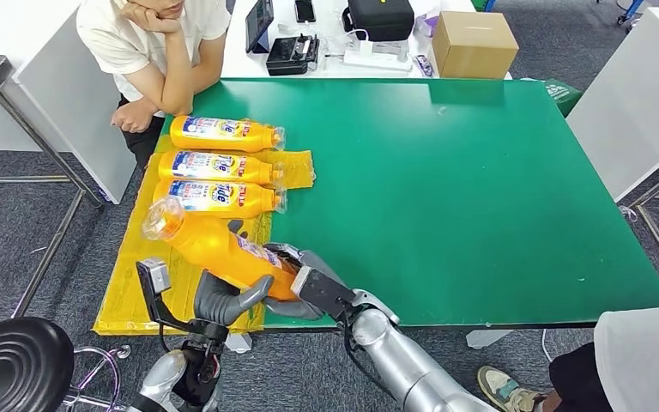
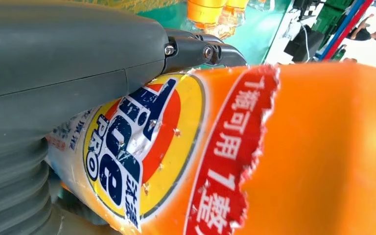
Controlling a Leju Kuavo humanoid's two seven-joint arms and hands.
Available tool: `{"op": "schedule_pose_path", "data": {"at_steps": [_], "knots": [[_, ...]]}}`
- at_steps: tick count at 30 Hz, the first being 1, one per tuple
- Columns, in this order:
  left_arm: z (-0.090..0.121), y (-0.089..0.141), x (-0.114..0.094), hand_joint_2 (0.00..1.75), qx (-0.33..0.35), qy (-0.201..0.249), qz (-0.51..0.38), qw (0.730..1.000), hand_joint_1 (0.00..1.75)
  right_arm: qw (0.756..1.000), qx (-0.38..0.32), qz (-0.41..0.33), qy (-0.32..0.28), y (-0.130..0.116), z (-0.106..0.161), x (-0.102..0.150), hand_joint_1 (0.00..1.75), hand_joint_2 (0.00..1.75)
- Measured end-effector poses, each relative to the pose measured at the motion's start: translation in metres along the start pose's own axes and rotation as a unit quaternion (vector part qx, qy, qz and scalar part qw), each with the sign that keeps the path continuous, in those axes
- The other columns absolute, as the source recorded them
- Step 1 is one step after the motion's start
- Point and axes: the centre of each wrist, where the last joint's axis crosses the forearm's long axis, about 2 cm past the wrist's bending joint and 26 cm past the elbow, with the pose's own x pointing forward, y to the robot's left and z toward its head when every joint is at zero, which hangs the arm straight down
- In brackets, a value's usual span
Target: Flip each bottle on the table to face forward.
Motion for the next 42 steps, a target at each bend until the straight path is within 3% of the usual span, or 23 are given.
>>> {"op": "schedule_pose_path", "data": {"at_steps": [1, 2, 5, 6, 8, 9, 18, 30, 33, 37, 42], "knots": [[0.0, -0.001, 0.001, 1.75, 0.0, -0.003, 0.008, 1.0, 1.75, 1.0, 0.001, -0.002, 0.0, 0.001, -0.001, 0.0, 1.66, 1.75], [0.0, -0.002, 0.001, 1.75, -0.001, -0.007, 0.014, 1.0, 1.75, 1.0, 0.002, -0.003, 0.0, 0.002, -0.001, 0.0, 1.44, 1.75], [0.0, -0.003, 0.002, 1.75, -0.001, -0.016, 0.023, 1.0, 1.75, 1.0, 0.005, -0.007, -0.003, 0.005, -0.003, 0.001, 0.34, 1.75], [-0.001, -0.004, 0.003, 1.75, 0.0, -0.02, 0.025, 0.999, 1.75, 1.0, 0.006, -0.008, -0.004, 0.006, -0.004, 0.001, 0.13, 1.31], [-0.002, -0.005, 0.004, 1.75, 0.002, -0.028, 0.028, 0.999, 1.75, 1.0, 0.011, -0.01, -0.005, 0.01, -0.004, 0.001, 0.0, 0.44], [-0.003, -0.005, 0.005, 1.75, 0.003, -0.031, 0.028, 0.999, 1.75, 1.0, 0.013, -0.012, -0.004, 0.012, -0.004, 0.001, 0.0, 0.0], [-0.006, -0.003, 0.011, 1.75, 0.013, -0.05, 0.025, 0.998, 1.75, 1.0, 0.018, -0.023, 0.002, 0.022, -0.001, -0.001, 0.0, 0.0], [-0.008, 0.023, 0.034, 1.75, 0.071, -0.107, -0.095, 0.987, 1.75, 0.999, 0.014, -0.036, 0.002, 0.044, 0.008, -0.003, 0.0, 0.0], [-0.011, 0.03, 0.042, 1.75, 0.114, -0.142, -0.215, 0.96, 1.75, 0.999, 0.022, -0.028, 0.0, 0.052, 0.011, -0.002, 0.0, 0.0], [-0.023, 0.038, 0.057, 1.75, 0.149, -0.209, -0.41, 0.875, 1.75, 0.999, 0.036, -0.021, -0.01, 0.064, 0.012, 0.002, 0.0, 0.0], [-0.029, 0.042, 0.06, 1.75, 0.152, -0.214, -0.426, 0.866, 1.75, 0.999, 0.04, -0.018, -0.018, 0.067, 0.011, 0.005, 0.0, 0.0]]}}
